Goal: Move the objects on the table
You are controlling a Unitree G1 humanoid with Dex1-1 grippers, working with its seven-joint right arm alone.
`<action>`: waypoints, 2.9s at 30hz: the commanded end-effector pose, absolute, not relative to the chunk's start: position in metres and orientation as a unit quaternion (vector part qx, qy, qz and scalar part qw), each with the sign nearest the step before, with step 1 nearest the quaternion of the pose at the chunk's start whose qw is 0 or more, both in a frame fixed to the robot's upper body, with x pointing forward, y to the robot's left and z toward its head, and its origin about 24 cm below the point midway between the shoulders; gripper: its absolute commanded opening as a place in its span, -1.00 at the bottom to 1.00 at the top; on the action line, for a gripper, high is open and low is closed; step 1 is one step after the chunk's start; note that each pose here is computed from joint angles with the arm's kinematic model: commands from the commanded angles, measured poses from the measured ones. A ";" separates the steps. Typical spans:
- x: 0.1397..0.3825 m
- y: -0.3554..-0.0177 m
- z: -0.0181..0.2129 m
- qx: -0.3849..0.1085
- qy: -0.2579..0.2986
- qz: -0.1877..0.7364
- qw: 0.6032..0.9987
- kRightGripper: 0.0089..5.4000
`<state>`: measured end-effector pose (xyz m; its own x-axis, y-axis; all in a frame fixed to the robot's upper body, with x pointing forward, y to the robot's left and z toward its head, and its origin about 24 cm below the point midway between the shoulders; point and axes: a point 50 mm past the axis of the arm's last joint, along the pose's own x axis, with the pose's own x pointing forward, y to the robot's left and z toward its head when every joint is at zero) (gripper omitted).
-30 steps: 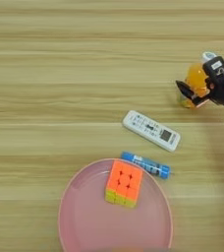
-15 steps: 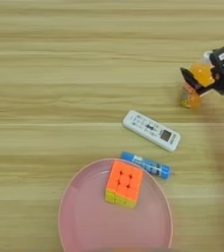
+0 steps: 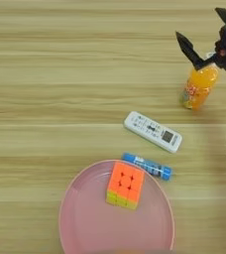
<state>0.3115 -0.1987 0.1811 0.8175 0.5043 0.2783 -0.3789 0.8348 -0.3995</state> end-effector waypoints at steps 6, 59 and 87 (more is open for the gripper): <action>0.257 -0.160 0.207 -0.109 -0.251 0.456 0.847 0.99; 0.198 -0.115 0.080 -0.196 0.057 0.686 0.698 0.87; 0.221 -0.117 0.114 -0.139 -0.032 0.635 0.759 0.23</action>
